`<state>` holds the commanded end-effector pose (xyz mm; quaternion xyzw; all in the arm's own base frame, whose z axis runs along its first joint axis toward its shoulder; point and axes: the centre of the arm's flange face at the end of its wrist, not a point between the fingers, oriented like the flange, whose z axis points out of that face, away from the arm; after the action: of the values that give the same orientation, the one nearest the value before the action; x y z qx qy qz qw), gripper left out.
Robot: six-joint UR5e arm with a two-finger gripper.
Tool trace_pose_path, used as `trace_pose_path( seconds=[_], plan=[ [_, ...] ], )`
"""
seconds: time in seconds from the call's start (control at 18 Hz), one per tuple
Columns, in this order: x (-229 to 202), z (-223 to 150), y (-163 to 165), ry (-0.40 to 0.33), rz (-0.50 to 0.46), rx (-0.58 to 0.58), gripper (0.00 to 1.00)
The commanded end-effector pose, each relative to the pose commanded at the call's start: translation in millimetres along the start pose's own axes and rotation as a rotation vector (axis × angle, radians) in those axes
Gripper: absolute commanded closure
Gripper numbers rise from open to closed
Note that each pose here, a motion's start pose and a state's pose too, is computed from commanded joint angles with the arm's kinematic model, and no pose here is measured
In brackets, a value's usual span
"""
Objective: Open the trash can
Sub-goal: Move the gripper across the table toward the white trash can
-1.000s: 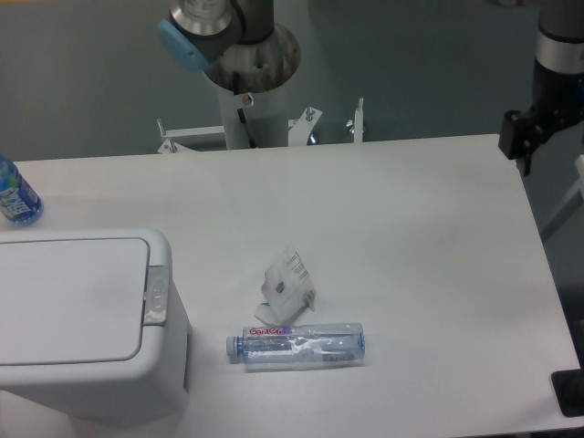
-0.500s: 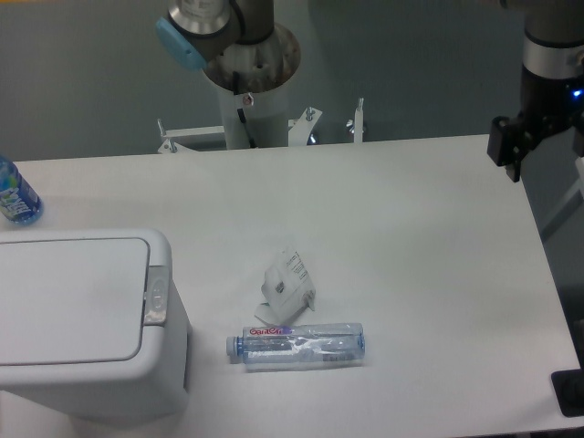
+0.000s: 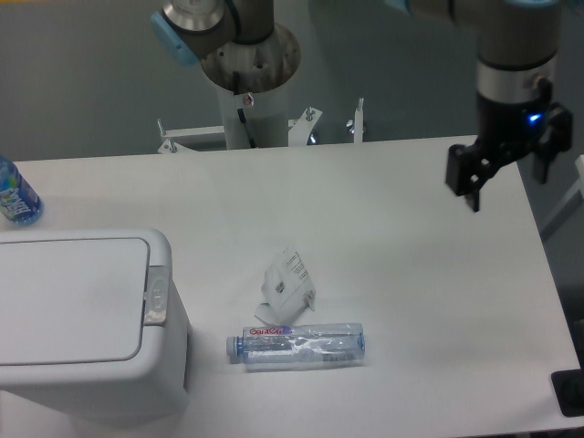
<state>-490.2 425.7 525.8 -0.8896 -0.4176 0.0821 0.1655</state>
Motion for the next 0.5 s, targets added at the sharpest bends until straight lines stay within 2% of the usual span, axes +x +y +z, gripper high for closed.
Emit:
trace_pose_path(
  seconds=[0.17, 0.5],
  plan=[
    [30, -5, 0, 0.132, -0.098, 0.016, 0.0],
    [108, -6, 10, 0.196, -0.035, -0.002, 0.0]
  ],
)
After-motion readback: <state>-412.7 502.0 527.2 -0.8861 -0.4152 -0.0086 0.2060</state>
